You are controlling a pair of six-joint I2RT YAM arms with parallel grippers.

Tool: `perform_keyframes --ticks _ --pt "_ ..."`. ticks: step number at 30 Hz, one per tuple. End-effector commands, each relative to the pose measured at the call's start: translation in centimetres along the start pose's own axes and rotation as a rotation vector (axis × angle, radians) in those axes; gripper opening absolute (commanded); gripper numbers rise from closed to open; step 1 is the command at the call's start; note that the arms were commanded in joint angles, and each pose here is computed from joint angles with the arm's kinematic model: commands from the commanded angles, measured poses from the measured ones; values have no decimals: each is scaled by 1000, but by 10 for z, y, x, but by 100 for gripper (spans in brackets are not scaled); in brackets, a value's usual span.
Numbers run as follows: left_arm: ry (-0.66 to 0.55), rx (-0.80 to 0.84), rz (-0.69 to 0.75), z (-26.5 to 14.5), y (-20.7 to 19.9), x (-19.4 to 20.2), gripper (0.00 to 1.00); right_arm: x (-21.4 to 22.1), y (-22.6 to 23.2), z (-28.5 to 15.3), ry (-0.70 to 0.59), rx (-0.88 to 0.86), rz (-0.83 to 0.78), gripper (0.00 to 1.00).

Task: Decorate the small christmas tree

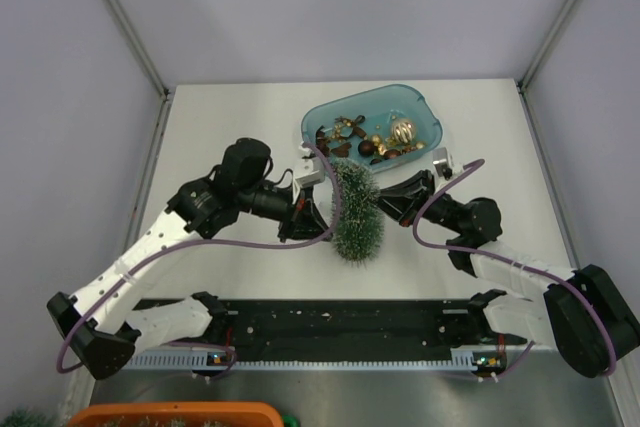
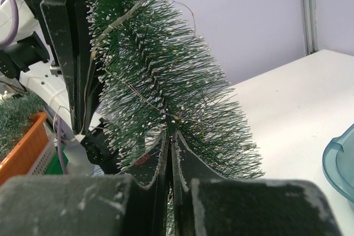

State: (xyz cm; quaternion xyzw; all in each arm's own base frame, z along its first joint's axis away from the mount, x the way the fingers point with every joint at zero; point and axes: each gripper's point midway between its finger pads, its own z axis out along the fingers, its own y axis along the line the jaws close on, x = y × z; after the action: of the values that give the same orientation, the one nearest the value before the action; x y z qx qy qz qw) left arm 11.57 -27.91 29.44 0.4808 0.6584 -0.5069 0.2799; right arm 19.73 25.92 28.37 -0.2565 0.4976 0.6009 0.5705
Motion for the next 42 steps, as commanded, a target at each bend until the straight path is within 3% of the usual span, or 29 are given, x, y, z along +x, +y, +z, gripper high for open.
perform_keyframes --ticks 1,8,15,18,21,28,35,39,42 --pt "87 -51 96 -10 5 40 0 -42 34 -1 -160 -135 -192 0" --pt "200 -228 117 -21 40 85 0 -39 31 -1 -158 -126 -195 0" --pt "145 -430 95 -30 75 75 0 -41 28 -3 -176 -104 -186 0" --pt "74 -479 85 -36 75 48 0 -41 29 -3 -177 -107 -184 0" --pt "-9 -477 64 -42 67 20 0 -43 28 -1 -180 -106 -185 0" --pt "-90 -362 39 -43 38 -1 0 -41 25 1 -172 -104 -170 0" --pt "-15 -346 68 -38 45 31 0 -43 23 3 -179 -99 -164 0" --pt "-2 -436 93 -41 63 55 0 -46 23 2 -196 -95 -164 0" --pt "-63 -578 102 -52 84 55 0 -52 27 1 -230 -100 -162 0"
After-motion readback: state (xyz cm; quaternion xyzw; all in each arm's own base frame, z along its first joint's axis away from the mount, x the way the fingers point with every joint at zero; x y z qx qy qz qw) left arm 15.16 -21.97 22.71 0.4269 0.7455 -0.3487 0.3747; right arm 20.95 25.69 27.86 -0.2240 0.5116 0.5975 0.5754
